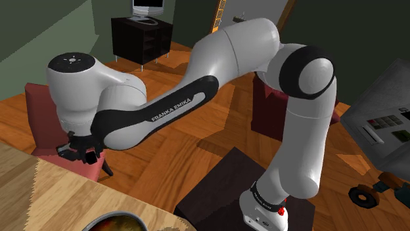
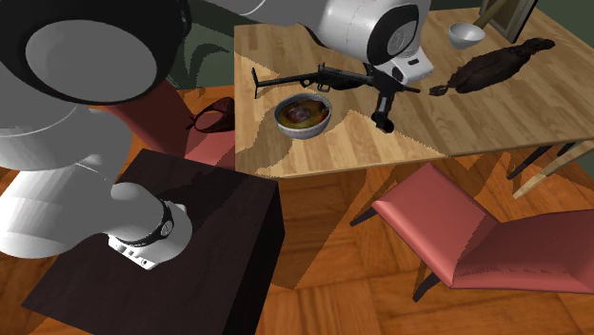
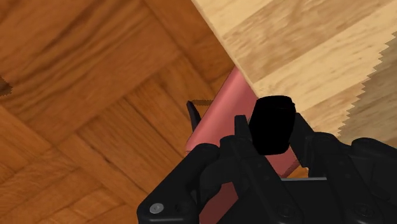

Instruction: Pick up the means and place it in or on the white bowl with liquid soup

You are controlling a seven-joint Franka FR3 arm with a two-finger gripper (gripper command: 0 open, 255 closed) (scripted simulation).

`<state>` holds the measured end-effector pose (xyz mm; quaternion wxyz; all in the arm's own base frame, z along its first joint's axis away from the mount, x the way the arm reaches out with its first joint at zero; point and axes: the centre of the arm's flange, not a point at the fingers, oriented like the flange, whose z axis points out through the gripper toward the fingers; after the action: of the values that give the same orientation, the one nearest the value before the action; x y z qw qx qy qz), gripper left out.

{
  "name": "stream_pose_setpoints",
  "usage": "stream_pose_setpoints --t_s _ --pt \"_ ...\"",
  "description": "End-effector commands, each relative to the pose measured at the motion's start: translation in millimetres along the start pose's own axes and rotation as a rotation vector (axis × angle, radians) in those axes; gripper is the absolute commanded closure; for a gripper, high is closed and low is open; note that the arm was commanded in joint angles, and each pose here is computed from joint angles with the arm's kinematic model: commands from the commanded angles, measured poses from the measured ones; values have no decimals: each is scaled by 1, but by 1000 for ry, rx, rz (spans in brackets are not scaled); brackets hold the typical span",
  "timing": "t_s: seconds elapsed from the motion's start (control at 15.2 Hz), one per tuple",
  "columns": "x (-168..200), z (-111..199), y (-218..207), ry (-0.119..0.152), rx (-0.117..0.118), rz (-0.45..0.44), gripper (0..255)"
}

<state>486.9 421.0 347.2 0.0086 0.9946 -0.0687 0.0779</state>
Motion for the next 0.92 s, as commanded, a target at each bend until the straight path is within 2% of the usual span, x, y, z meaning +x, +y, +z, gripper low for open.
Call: stream_pose_setpoints --t_s 0.0,0.86 --pt "-12 -7 -2 0 0 0 255" --pt "-179 -39 -26 0 0 0 255"
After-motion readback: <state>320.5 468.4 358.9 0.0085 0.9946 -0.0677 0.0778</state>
